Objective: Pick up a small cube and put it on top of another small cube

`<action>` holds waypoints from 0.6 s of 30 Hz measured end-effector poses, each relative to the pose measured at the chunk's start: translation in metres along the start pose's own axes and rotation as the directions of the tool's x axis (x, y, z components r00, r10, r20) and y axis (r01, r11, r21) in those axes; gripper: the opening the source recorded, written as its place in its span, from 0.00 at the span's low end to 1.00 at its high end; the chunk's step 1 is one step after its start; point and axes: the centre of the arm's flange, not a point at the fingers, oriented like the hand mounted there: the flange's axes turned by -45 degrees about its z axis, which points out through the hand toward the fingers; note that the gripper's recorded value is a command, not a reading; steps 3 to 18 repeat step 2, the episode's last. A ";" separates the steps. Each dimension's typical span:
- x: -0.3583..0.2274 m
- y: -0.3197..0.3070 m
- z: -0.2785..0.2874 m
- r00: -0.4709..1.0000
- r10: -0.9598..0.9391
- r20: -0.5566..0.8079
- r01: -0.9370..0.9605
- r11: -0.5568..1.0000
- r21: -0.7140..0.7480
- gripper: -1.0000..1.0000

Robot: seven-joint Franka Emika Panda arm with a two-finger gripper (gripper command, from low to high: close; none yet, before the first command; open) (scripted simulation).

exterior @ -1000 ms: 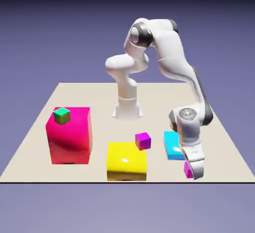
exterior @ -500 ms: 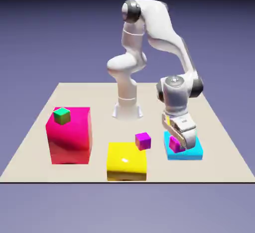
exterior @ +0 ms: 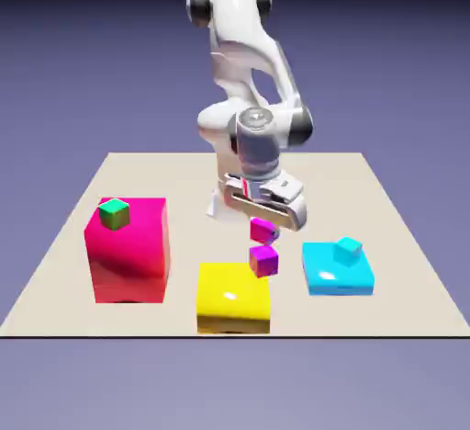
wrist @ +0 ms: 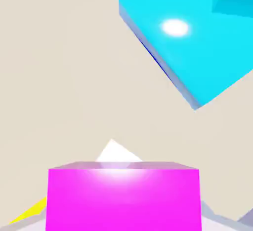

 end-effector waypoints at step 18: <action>-0.002 -0.002 0.000 1.000 0.005 -0.001 -0.005 1.000 -0.003 1.00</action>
